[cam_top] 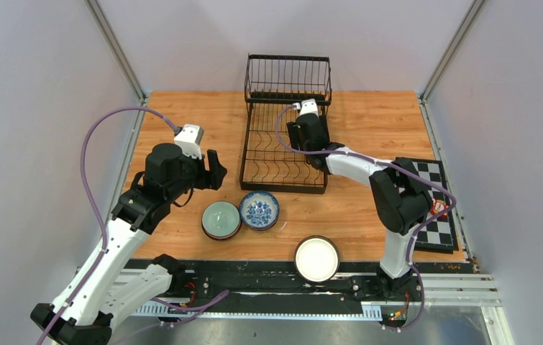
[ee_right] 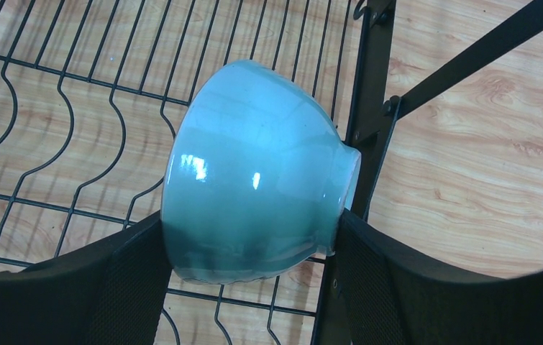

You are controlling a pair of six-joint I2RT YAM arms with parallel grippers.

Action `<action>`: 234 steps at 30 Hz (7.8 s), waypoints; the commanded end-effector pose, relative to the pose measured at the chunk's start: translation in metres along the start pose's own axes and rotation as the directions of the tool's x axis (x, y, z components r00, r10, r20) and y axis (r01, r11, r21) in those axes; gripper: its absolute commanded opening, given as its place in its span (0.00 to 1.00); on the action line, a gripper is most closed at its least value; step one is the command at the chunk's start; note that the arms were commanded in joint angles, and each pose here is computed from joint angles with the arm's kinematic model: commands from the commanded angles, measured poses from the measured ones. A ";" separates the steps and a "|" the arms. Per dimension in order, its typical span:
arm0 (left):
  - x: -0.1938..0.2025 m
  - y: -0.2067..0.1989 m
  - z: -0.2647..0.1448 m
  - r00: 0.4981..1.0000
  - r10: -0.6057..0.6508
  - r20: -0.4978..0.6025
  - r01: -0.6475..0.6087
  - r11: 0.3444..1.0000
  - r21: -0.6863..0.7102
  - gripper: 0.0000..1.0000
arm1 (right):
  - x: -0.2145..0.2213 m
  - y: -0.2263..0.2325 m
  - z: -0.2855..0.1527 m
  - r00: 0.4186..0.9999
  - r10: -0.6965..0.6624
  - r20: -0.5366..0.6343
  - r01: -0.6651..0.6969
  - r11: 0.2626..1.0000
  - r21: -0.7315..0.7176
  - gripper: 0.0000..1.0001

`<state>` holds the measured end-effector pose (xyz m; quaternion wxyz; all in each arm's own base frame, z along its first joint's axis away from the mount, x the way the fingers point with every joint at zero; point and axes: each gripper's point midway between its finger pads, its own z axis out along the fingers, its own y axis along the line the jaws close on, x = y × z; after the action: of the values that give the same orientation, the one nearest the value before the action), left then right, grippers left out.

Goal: Load the bowls into the dish rack
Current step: Place the bowl in the dish rack, then pick up the bowl from the center of the board.

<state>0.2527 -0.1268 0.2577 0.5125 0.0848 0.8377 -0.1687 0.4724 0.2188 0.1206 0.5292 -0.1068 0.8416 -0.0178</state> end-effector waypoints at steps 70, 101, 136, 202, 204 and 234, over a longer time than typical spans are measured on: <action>0.024 -0.008 0.002 0.997 0.031 -0.069 -0.027 0.997 0.067 0.73 | 0.202 -0.001 -0.333 0.714 -0.229 -0.661 -0.036 0.932 -0.362 0.76; 0.026 -0.010 0.004 0.997 0.027 -0.078 -0.021 0.997 0.078 0.73 | 0.230 0.005 -0.302 0.723 -0.105 -0.683 -0.075 0.971 -0.229 0.03; 0.080 -0.188 0.027 0.941 0.175 -0.291 -0.025 0.890 0.454 0.71 | 0.177 0.004 -0.249 0.824 0.300 -0.480 -0.412 0.900 -0.145 0.03; 0.186 -0.225 0.116 0.792 0.358 -0.495 -0.188 0.914 0.360 0.00 | 0.154 0.003 -0.255 0.855 0.327 -0.402 -0.433 0.877 -0.208 0.03; 0.185 -0.223 0.116 0.794 0.355 -0.493 -0.191 0.916 0.353 0.00 | 0.155 0.002 -0.255 0.856 0.325 -0.403 -0.430 0.879 -0.204 0.03; 0.101 -0.218 0.096 0.901 0.311 -0.301 -0.224 0.930 0.292 0.00 | 0.085 -0.023 -0.301 0.887 0.385 -0.257 -0.451 0.841 -0.299 0.76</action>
<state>0.2058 -0.3632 0.1215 0.3043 0.3072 0.8876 -0.1588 0.1728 0.1616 0.1546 0.3878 -0.0109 0.8930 0.2280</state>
